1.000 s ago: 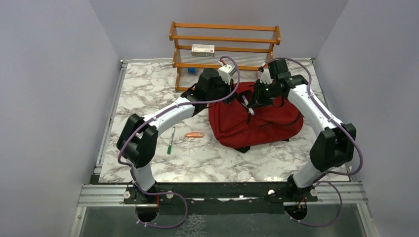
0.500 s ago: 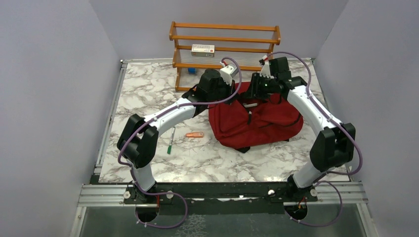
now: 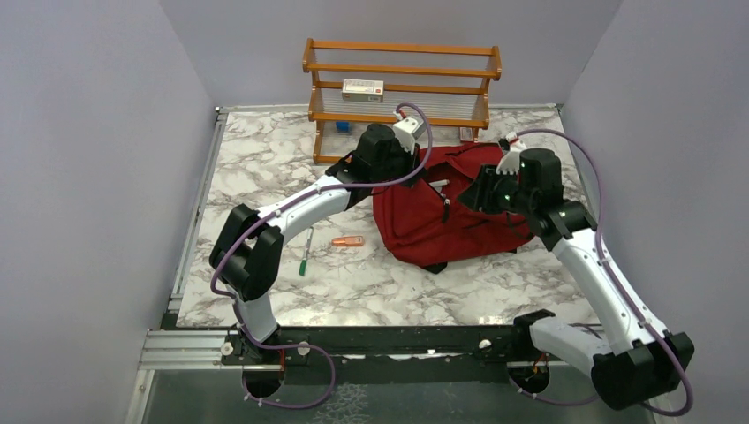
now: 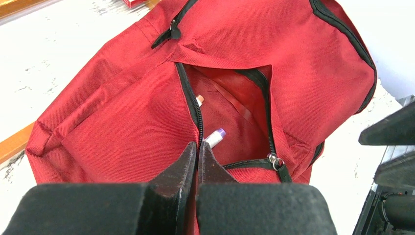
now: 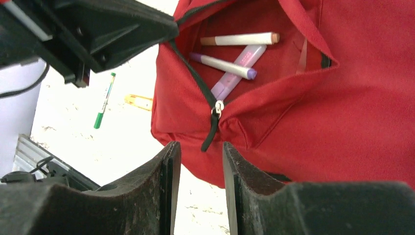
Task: Pack the student bag
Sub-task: Place the stationery in the student bag.
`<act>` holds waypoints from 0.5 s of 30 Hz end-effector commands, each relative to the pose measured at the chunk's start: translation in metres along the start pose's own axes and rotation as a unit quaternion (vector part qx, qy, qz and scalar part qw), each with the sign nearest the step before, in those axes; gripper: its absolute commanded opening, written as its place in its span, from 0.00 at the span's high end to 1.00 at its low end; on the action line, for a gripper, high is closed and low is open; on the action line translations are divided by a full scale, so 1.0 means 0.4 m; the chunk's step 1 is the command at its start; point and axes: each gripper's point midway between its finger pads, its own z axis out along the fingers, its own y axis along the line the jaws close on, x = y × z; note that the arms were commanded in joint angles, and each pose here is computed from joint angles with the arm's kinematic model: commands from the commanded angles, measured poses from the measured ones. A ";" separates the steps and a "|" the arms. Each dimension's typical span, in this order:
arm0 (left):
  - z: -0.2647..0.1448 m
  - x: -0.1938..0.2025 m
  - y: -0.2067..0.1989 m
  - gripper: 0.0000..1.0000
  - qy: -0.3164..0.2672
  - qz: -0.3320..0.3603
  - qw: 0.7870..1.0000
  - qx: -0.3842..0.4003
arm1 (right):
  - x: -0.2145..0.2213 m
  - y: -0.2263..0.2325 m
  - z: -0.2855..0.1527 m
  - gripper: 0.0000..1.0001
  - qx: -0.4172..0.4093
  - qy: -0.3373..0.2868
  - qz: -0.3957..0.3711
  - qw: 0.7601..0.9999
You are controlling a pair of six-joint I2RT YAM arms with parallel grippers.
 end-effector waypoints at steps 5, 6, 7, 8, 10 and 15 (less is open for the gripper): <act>0.011 0.001 0.013 1.00 0.007 -0.012 1.000 -0.007 | 0.100 0.091 -0.021 0.59 -0.033 -0.019 -0.004 0.999; 0.011 0.000 0.014 1.00 0.006 -0.015 1.000 -0.005 | 0.124 0.119 -0.014 0.59 -0.038 -0.013 -0.012 0.999; 0.010 -0.002 0.017 1.00 0.006 -0.016 1.000 -0.005 | 0.150 0.150 -0.005 0.59 -0.047 -0.007 -0.019 0.999; 0.009 -0.003 0.021 1.00 0.006 -0.017 1.000 -0.007 | 0.181 0.186 0.003 0.59 -0.058 0.002 -0.028 0.998; 0.005 -0.008 0.032 1.00 0.004 -0.018 1.000 -0.012 | 0.243 0.248 0.020 0.59 -0.075 0.013 -0.048 0.996; -0.011 -0.031 0.051 1.00 -0.005 -0.017 1.000 -0.022 | 0.428 0.354 0.061 0.59 -0.134 0.049 -0.102 0.984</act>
